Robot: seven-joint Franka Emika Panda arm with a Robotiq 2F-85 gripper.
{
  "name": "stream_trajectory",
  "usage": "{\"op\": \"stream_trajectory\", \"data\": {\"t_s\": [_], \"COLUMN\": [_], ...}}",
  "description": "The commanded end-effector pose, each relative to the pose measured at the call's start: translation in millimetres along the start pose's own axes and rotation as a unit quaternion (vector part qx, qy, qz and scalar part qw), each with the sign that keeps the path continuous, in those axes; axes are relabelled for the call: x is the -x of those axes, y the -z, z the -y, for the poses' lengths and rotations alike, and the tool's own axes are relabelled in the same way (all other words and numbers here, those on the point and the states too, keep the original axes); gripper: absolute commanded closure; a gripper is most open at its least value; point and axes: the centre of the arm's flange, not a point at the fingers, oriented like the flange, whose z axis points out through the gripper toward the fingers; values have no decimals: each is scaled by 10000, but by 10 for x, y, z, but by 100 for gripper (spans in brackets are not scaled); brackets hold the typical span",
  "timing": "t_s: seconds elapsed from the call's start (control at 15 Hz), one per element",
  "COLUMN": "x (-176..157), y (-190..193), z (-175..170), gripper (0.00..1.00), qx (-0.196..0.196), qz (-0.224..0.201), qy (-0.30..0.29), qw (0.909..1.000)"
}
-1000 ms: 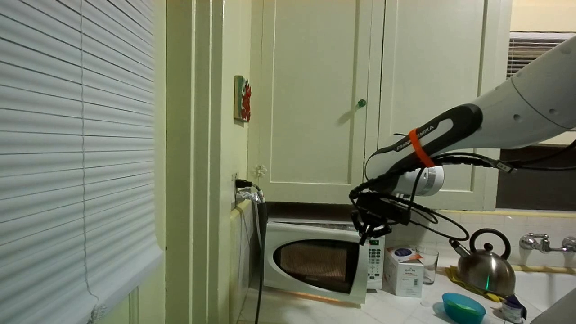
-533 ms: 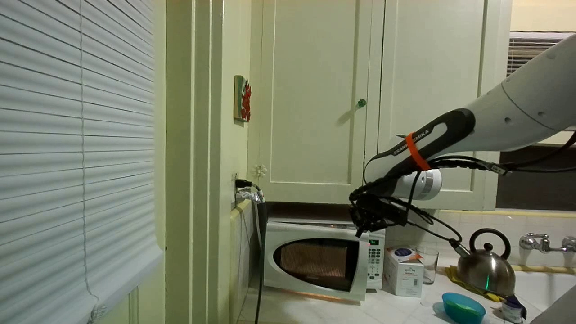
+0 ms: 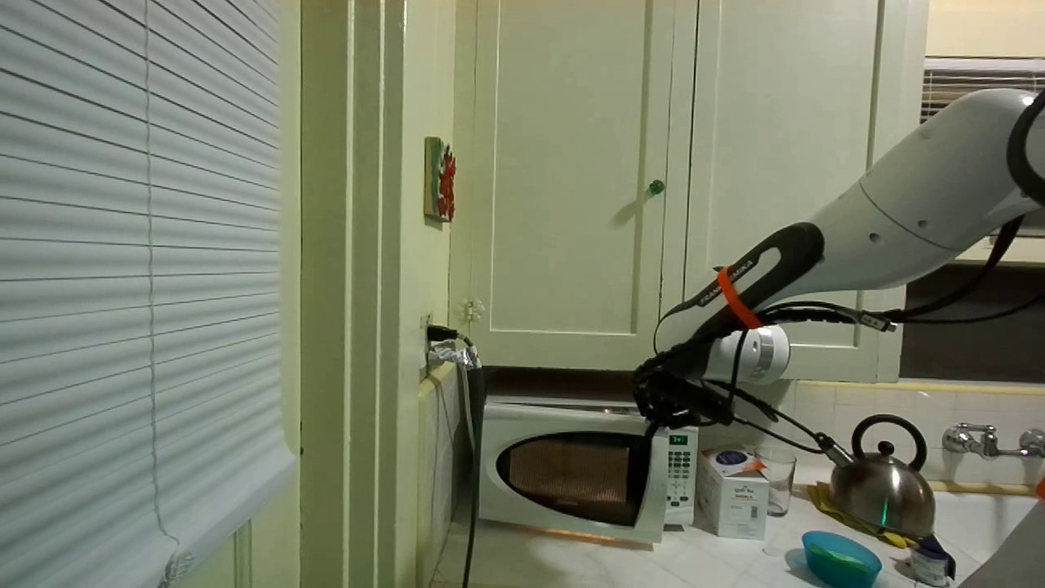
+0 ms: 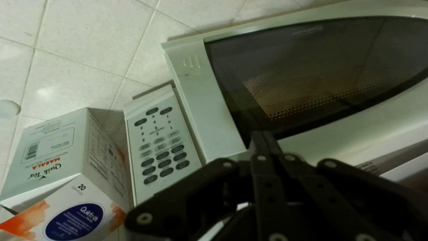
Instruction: Close the microwave door.
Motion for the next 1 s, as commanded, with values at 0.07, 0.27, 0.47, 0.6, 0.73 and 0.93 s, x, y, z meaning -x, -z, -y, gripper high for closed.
{"op": "stream_trajectory", "data": {"t_s": [0.07,0.27,0.47,0.6,0.73,0.93], "x": [-214,-305,-324,-338,-360,-397], "y": [-188,-322,-393,-378,-371,-413], "z": [-3,6,-68,-106,-138,-155], "gripper": [100,100,100,100,100,100], "qx": [-253,-411,-429,-436,-452,-453], "qz": [-519,-655,-658,-707,-750,-853], "qy": [248,342,368,412,453,574], "qw": [9980,9964,9962,9957,9951,9937]}}
